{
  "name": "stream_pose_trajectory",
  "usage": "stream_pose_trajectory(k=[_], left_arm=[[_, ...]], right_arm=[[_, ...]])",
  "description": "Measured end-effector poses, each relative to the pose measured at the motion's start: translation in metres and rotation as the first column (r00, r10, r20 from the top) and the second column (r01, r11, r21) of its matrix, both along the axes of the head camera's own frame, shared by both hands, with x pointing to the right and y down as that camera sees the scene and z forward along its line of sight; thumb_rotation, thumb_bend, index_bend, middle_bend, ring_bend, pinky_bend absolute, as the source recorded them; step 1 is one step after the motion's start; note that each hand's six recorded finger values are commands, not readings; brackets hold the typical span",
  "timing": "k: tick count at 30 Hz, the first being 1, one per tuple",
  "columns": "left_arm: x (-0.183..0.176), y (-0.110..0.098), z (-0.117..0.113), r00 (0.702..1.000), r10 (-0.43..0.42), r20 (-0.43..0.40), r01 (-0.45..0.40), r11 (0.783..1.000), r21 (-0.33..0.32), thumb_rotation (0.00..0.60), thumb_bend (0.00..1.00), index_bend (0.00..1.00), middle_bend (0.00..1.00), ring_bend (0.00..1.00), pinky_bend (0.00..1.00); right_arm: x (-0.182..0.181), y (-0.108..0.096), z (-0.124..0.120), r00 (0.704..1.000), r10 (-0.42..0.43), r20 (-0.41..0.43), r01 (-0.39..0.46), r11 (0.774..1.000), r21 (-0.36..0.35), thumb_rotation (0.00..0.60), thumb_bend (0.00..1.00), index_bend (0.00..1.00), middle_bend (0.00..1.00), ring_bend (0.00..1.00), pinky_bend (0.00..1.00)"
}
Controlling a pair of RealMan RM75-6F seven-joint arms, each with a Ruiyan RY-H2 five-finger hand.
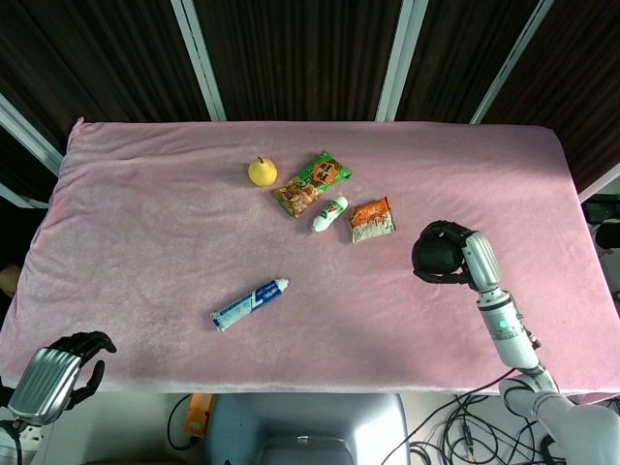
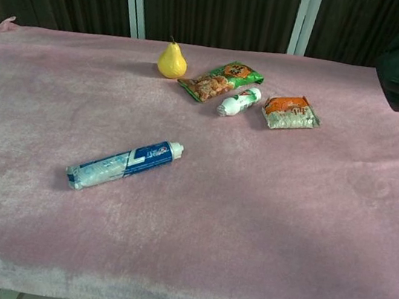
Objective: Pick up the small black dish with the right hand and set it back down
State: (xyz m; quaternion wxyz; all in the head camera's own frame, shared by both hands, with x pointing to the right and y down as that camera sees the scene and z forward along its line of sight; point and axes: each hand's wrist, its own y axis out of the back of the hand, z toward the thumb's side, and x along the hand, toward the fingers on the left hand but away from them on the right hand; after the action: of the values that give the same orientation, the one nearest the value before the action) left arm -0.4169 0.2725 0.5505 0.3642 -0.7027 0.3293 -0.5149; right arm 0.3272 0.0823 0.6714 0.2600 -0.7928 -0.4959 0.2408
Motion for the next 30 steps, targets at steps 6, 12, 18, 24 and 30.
stream_pose_trajectory(k=[6, 12, 18, 24, 30], left_arm=[[0.001, 0.001, 0.001, 1.0, 0.003, 0.005, -0.003, 1.0, -0.005, 0.6, 0.57, 0.45, 0.39, 0.38, 0.52], [0.001, 0.001, 0.002, 1.0, 0.005, 0.007, -0.005, 1.0, -0.008, 0.6, 0.57, 0.45, 0.39, 0.38, 0.52], [0.001, 0.0, 0.001, 1.0, 0.002, 0.006, -0.002, 1.0, -0.007, 0.6, 0.57, 0.45, 0.39, 0.38, 0.52], [0.001, 0.001, 0.002, 1.0, 0.005, 0.005, -0.005, 1.0, -0.01, 0.6, 0.57, 0.45, 0.39, 0.38, 0.52], [0.001, 0.001, 0.002, 1.0, 0.005, 0.005, -0.004, 1.0, -0.009, 0.6, 0.57, 0.45, 0.39, 0.38, 0.52]], right_arm=[[0.017, 0.0, 0.007, 0.969, -0.06, -0.241, 0.053, 0.998, -0.035, 0.6, 0.14, 0.69, 0.56, 0.64, 0.65], [0.038, 0.004, 0.023, 0.766, -0.135, -0.628, 0.11, 0.991, -0.078, 0.6, 0.15, 0.68, 0.56, 0.64, 0.65], [0.037, 0.015, 0.032, 0.58, -0.205, -0.789, 0.15, 0.978, -0.143, 0.6, 0.15, 0.68, 0.56, 0.63, 0.65], [0.026, 0.012, 0.018, 0.632, -0.158, -0.759, 0.162, 0.984, -0.069, 0.6, 0.15, 0.69, 0.56, 0.63, 0.65], [0.017, 0.007, -0.002, 0.896, -0.063, -0.439, 0.05, 0.998, -0.041, 0.6, 0.15, 0.69, 0.56, 0.63, 0.65]])
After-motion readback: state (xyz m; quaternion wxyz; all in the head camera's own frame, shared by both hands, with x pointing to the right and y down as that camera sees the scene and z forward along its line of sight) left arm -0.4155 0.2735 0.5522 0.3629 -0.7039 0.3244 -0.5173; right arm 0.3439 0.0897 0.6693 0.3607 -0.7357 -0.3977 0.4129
